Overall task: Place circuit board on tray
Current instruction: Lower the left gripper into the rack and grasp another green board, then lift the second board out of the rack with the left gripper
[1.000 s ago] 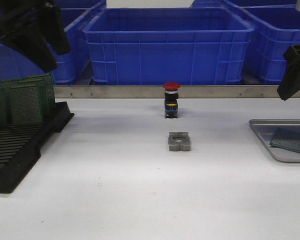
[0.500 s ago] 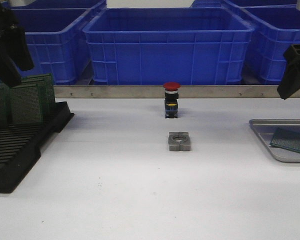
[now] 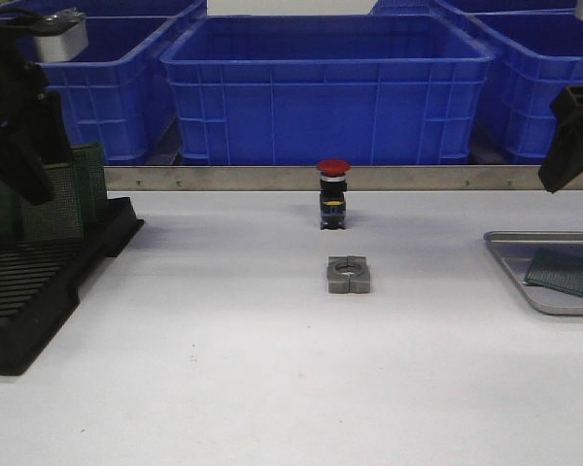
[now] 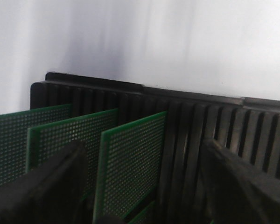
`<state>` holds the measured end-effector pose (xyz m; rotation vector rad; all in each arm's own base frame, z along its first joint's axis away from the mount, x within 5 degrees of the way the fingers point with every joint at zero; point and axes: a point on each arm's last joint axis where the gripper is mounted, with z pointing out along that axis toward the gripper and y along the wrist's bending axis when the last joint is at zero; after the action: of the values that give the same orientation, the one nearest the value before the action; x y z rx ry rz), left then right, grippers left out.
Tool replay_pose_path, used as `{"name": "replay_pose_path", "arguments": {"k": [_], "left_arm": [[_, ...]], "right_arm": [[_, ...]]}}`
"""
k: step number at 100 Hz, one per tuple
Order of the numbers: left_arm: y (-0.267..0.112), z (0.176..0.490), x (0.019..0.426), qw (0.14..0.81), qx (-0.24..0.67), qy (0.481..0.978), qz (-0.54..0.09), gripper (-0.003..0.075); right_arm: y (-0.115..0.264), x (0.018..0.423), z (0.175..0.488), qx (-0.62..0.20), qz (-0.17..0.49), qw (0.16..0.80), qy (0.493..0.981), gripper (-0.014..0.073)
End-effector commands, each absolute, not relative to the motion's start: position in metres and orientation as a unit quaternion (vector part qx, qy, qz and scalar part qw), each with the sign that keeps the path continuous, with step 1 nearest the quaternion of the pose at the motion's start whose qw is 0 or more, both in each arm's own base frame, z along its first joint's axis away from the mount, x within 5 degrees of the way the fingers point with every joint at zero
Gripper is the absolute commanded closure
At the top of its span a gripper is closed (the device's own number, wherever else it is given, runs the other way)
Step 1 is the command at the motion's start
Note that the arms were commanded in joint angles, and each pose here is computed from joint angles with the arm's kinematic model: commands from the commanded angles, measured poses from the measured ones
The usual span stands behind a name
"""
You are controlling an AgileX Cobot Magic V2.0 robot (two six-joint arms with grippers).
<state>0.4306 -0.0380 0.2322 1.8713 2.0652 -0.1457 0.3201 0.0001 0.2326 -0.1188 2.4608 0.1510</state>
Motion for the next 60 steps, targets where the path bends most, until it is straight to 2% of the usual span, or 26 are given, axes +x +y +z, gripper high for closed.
{"name": "replay_pose_path", "arguments": {"k": [1,11,16,23,39,50,52,60], "left_arm": [[-0.039,0.257,0.430,0.208,0.652,0.728,-0.037,0.0247],[-0.040,0.253,0.430,0.202,0.653,0.729,-0.043,0.0251],[-0.040,0.252,0.429,0.196,0.655,0.728,-0.049,0.0279],[-0.040,0.252,0.426,0.186,0.658,0.728,-0.060,0.0356],[-0.040,0.251,0.419,0.158,0.665,0.725,-0.086,0.0593],[-0.040,0.251,0.419,0.157,0.665,0.725,-0.086,0.0718],[-0.040,0.251,0.419,0.157,0.665,0.725,-0.086,0.0739],[-0.040,0.251,0.419,0.157,0.665,0.725,-0.086,0.0741]], "right_arm": [[-0.004,0.323,0.259,-0.040,0.047,0.385,0.921,-0.0015],[-0.004,0.323,0.259,-0.040,0.047,0.385,0.921,-0.0015],[-0.004,0.323,0.259,-0.040,0.047,0.385,0.921,-0.0015],[-0.004,0.323,0.259,-0.040,0.047,0.385,0.921,-0.0015],[-0.004,0.323,0.259,-0.040,0.046,0.387,0.920,-0.0015],[-0.004,0.323,0.259,-0.040,0.046,0.388,0.920,-0.0015],[-0.004,0.323,0.259,-0.040,0.046,0.388,0.920,-0.0015],[-0.004,0.323,0.259,-0.040,0.046,0.388,0.920,-0.0015]]}}
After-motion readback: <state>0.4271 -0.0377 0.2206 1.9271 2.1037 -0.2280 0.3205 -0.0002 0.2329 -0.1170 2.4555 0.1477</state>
